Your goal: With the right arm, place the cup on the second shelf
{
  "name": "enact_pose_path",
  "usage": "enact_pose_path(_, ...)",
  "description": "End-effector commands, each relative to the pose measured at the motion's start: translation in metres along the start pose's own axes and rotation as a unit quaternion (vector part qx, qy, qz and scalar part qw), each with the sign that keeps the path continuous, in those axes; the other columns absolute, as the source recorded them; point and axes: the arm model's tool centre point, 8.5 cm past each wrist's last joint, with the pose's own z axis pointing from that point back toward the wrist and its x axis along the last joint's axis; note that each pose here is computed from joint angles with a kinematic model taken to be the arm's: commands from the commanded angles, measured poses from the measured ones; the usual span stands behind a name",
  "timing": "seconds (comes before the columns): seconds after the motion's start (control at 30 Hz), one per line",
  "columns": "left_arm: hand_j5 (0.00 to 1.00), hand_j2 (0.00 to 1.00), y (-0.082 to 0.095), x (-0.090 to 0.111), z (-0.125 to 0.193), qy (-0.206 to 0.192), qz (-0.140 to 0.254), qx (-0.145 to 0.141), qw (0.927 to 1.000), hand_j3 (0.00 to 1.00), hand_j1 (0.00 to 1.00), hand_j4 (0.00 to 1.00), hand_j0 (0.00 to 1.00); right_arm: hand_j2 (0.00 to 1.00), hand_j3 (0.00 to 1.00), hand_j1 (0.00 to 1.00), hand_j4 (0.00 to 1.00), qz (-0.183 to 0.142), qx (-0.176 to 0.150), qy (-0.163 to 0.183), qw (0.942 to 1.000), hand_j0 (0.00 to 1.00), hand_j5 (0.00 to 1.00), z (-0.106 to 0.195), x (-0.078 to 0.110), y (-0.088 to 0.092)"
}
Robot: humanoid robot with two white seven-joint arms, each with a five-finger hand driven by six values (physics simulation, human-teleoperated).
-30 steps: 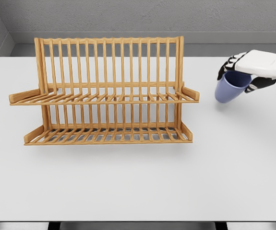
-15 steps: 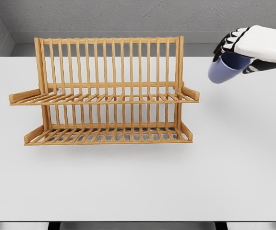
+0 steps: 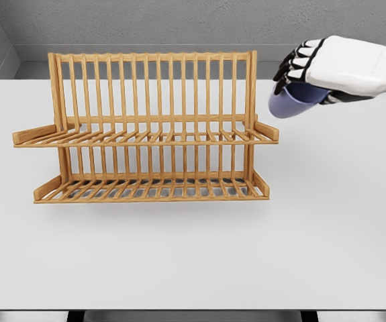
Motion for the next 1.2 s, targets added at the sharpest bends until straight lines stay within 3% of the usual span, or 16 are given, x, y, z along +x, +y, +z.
enact_pose_path(0.0, 1.0, 1.0, 0.0, 0.0, 0.0, 0.0, 0.0, 0.0, 1.0, 1.0, 1.0, 1.0, 1.0, 0.64, 0.64, 0.64, 0.64, 0.004, -0.005, -0.017, 0.9998, 0.64, 0.64, -0.004, 0.005, 0.0)
enact_pose_path(0.4, 1.0, 1.0, 0.0, -0.001, 0.0, 0.001, 0.0, 0.0, 1.0, 1.0, 1.0, 1.0, 1.0, 0.65, 0.65, 0.65, 0.65, 0.01, -0.016, -0.066, 0.9976, 0.65, 0.65, -0.036, 0.022, -0.004)
enact_pose_path(0.63, 1.0, 1.0, 0.0, 0.0, 0.0, 0.0, 0.0, 0.0, 1.0, 1.0, 1.0, 1.0, 1.0, 0.65, 0.65, 0.65, 0.65, 0.0, 0.001, -0.083, 0.9965, 0.65, 0.65, -0.045, 0.03, 0.008)
enact_pose_path(0.7, 1.0, 1.0, 0.0, -0.001, 0.0, 0.001, 0.0, 0.0, 1.0, 1.0, 1.0, 1.0, 1.0, 0.73, 0.73, 0.73, 0.73, -0.001, 0.004, -0.085, 0.9964, 0.73, 0.73, -0.046, 0.031, 0.01)
enact_pose_path(0.73, 1.0, 1.0, 0.0, 0.0, 0.0, 0.0, 0.0, 0.0, 1.0, 1.0, 1.0, 1.0, 1.0, 1.0, 1.0, 1.0, 1.0, -0.001, 0.004, -0.085, 0.9964, 1.0, 1.0, -0.046, 0.031, 0.01)
enact_pose_path(0.9, 1.0, 1.0, 0.0, -0.001, 0.0, 0.001, 0.001, 0.0, 1.0, 1.0, 1.0, 1.0, 1.0, 1.0, 1.0, 1.0, 1.0, 0.004, -0.001, -0.08, 0.9968, 1.0, 1.0, -0.043, 0.027, 0.004)
enact_pose_path(0.93, 1.0, 1.0, 0.0, 0.0, 0.0, -0.001, 0.0, 0.0, 1.0, 1.0, 1.0, 1.0, 1.0, 1.0, 1.0, 1.0, 1.0, 0.02, -0.017, -0.068, 0.9974, 1.0, 1.0, -0.036, 0.021, -0.013)
enact_pose_path(1.0, 1.0, 1.0, 0.0, 0.0, 0.0, 0.0, 0.001, 0.0, 1.0, 1.0, 1.0, 1.0, 1.0, 1.0, 1.0, 1.0, 1.0, 0.045, -0.079, -0.002, 0.9958, 1.0, 1.0, 0.009, -0.004, -0.052)
enact_pose_path(1.03, 1.0, 1.0, 0.0, 0.0, 0.0, 0.0, 0.0, 0.0, 1.0, 1.0, 1.0, 1.0, 1.0, 1.0, 1.0, 1.0, 1.0, 0.045, -0.087, 0.043, 0.9943, 1.0, 1.0, 0.041, -0.018, -0.054)
enact_pose_path(1.1, 1.0, 1.0, 0.0, -0.001, 0.0, 0.001, 0.0, 0.0, 1.0, 1.0, 1.0, 1.0, 1.0, 1.0, 1.0, 1.0, 1.0, 0.016, -0.097, 0.133, 0.9862, 1.0, 1.0, 0.107, -0.039, -0.034)
enact_pose_path(1.13, 1.0, 1.0, 0.0, -0.001, 0.0, 0.001, 0.0, 0.0, 1.0, 1.0, 1.0, 1.0, 1.0, 1.0, 1.0, 1.0, 1.0, -0.02, -0.065, 0.166, 0.9838, 1.0, 1.0, 0.128, -0.048, -0.002)
enact_pose_path(1.17, 1.0, 1.0, 0.0, 0.0, 0.0, 0.0, 0.0, 0.0, 1.0, 1.0, 1.0, 1.0, 1.0, 1.0, 1.0, 1.0, 1.0, -0.074, -0.024, 0.182, 0.9801, 1.0, 1.0, 0.136, -0.055, 0.043)
